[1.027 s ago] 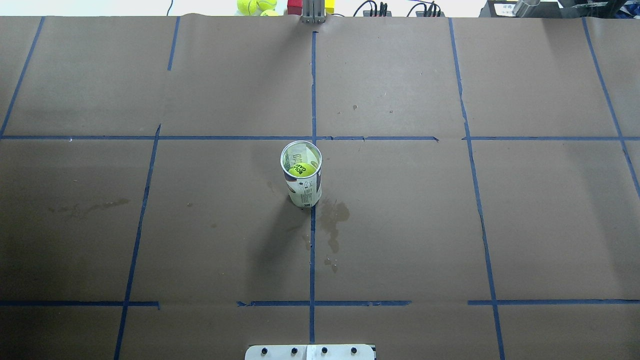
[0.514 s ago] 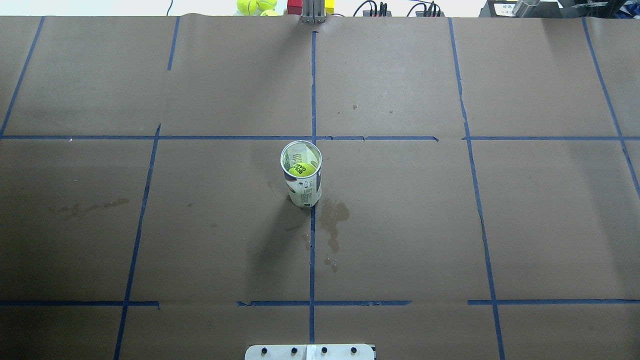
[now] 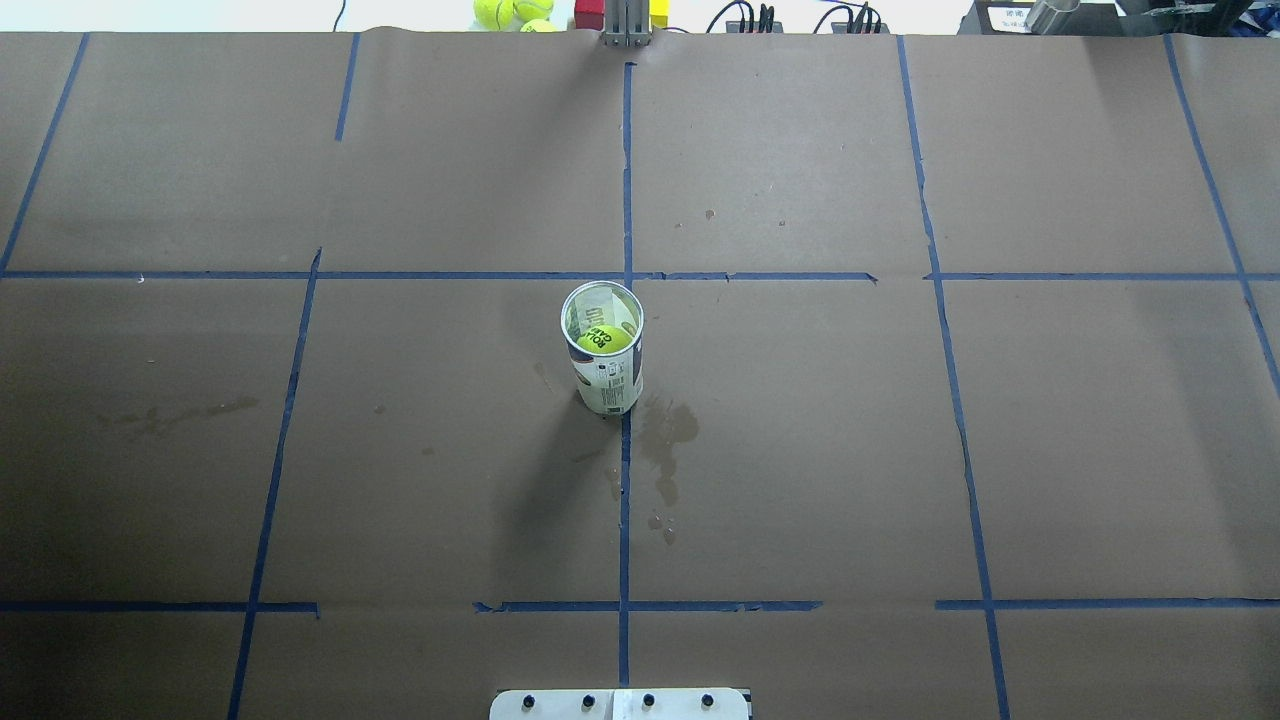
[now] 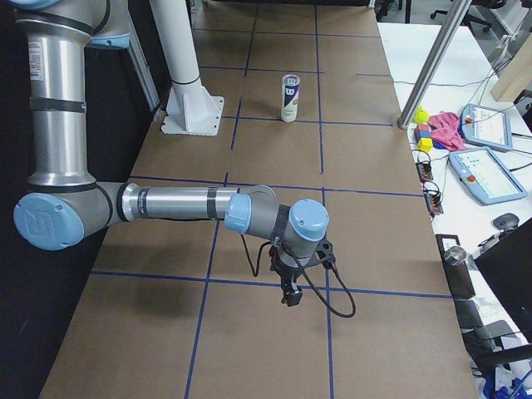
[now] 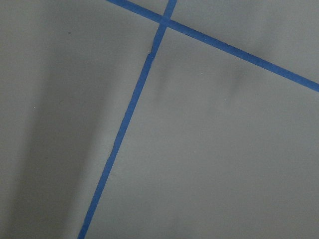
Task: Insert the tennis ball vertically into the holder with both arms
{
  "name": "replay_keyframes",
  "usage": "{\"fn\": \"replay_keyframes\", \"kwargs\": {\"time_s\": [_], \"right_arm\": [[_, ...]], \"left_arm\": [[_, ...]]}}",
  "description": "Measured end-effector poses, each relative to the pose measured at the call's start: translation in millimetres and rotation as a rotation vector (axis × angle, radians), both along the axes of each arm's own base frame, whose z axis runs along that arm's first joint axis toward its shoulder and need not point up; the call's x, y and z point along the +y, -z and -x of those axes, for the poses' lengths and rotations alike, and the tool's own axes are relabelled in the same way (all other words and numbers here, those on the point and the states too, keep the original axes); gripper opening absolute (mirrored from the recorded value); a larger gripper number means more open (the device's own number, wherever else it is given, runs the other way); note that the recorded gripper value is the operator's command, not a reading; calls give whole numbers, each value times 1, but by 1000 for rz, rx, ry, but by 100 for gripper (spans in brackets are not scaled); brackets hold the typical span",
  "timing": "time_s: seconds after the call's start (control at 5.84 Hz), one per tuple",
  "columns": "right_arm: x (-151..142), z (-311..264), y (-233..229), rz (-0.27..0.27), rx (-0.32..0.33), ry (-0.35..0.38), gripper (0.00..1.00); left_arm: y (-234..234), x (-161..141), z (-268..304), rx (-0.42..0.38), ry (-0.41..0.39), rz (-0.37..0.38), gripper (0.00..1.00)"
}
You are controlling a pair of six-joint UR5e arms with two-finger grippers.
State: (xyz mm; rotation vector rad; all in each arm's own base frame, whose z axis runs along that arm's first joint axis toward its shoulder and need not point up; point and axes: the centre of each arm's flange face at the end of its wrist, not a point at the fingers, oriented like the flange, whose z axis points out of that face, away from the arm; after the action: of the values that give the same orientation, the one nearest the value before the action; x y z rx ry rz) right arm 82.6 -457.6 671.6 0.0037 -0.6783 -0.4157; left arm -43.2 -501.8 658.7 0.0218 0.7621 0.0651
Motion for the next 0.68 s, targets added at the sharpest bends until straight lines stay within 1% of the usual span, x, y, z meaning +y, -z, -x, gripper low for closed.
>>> {"fn": "replay_keyframes", "kwargs": {"time_s": [0.34, 0.68], "right_arm": [[-4, 1, -17, -30, -2, -1, 100], [-4, 1, -19, -37, -4, -2, 100]], "left_arm": [[0, 0, 0, 0, -1, 0, 100], [0, 0, 0, 0, -1, 0, 100]]}}
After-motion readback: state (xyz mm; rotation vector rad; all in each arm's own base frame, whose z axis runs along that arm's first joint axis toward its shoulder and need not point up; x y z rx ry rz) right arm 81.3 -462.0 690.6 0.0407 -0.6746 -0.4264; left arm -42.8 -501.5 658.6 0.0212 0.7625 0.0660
